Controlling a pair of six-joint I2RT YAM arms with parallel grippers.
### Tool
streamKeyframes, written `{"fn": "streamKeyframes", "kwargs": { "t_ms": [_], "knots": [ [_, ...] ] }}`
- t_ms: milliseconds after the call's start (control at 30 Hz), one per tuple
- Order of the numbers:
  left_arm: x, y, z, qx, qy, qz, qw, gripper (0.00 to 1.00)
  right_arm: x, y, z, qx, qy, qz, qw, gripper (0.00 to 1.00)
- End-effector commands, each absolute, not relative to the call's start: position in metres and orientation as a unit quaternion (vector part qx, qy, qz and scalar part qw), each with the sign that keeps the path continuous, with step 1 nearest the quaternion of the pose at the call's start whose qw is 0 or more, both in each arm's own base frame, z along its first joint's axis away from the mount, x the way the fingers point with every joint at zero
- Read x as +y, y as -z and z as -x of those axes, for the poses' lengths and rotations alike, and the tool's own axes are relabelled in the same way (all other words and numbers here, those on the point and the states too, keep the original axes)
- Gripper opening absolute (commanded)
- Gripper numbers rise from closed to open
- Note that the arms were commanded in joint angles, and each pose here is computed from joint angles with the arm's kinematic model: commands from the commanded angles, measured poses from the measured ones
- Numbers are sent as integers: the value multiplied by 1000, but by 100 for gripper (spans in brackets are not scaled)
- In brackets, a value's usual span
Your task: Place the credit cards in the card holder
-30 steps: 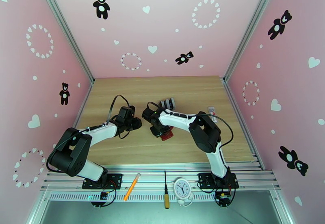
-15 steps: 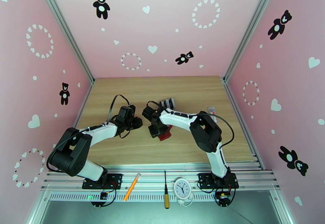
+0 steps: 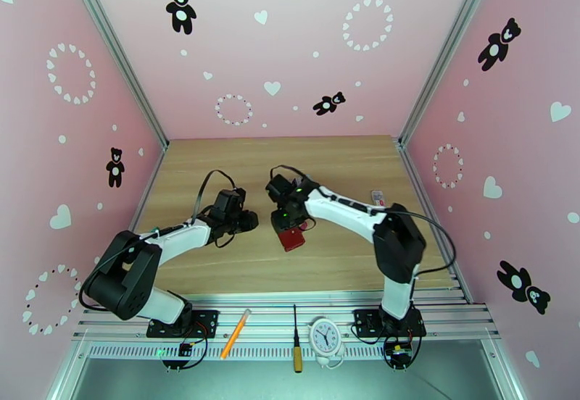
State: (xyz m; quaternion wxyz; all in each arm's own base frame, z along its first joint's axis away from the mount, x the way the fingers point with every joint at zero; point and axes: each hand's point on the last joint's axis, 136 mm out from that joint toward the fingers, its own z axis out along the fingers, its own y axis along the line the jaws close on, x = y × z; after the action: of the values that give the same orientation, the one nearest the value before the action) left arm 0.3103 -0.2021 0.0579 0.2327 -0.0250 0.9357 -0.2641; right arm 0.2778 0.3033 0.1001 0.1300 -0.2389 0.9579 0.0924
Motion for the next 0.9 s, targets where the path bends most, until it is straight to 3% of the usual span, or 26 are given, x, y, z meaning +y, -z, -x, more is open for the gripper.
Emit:
{"fn": "streamKeyframes", "kwargs": {
  "t_ms": [0, 400, 867],
  "knots": [
    [-223, -69, -307, 934, 279, 14, 224, 34, 273, -98, -280, 961, -77, 235, 128, 38],
    [-269, -47, -297, 936, 307, -2, 174, 38, 235, -88, -287, 965, -130, 198, 110, 24],
    [-289, -39, -296, 935, 323, -9, 148, 39, 242, -71, -295, 959, -199, 181, 87, 23]
  ]
}}
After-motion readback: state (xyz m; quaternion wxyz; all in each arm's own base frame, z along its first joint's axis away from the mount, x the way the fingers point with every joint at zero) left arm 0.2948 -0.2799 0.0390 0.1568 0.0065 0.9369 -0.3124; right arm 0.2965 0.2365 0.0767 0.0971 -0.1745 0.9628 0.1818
